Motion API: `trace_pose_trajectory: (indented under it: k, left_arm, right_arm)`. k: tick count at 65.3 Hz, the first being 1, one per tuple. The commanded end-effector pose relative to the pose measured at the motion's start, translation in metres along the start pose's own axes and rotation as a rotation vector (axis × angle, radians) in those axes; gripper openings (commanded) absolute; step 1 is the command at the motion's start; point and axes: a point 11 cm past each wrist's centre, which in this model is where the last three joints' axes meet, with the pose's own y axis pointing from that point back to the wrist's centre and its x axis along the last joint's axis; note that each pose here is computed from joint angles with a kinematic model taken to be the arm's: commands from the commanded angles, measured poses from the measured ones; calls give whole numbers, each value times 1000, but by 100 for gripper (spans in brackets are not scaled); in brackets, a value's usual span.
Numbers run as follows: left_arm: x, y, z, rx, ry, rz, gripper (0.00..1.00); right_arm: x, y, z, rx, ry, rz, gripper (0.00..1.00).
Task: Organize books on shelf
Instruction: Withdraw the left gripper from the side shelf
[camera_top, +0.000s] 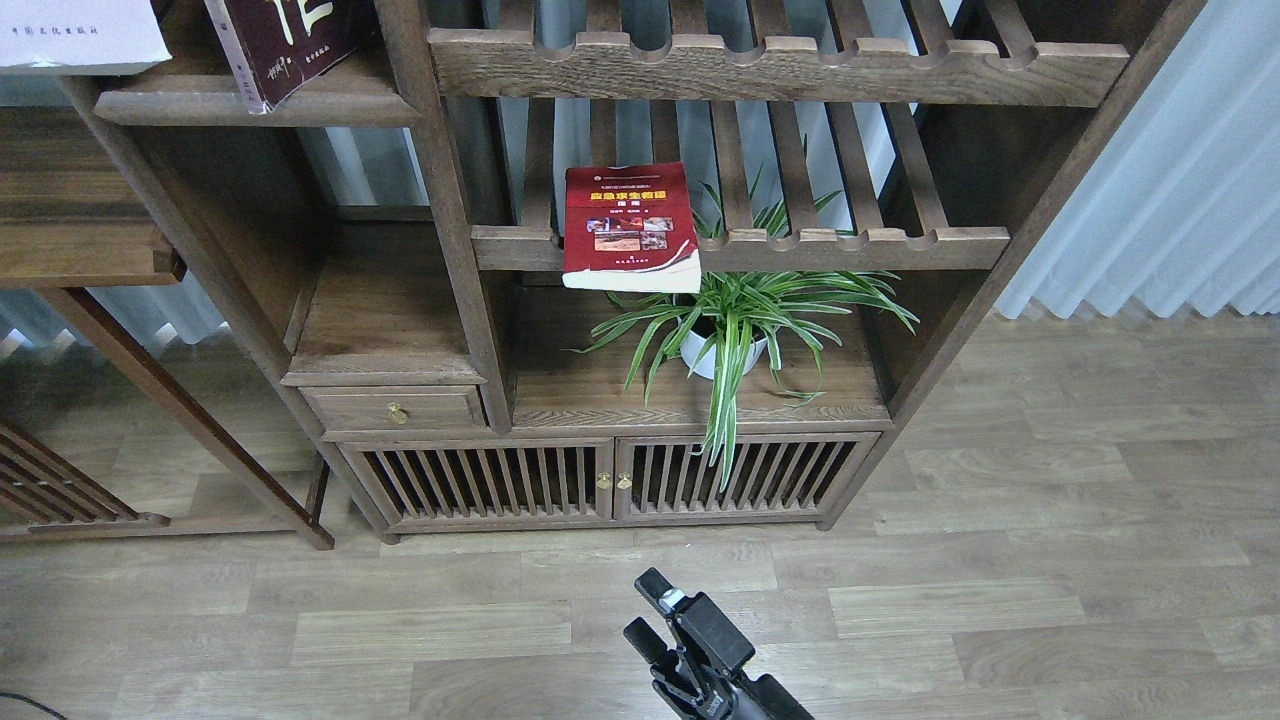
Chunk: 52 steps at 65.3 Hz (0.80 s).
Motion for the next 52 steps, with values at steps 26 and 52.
trace_pose_trajectory:
  k: [26,52]
  left_arm:
    - [-8,-71,-20,59,-121,57,6]
    - [-26,-106,-20,50,-90,78,6]
  right_arm:
    - [-1,0,-3,7,4,-4,98]
    - [-2,-2,-2,-5,20,-4,98]
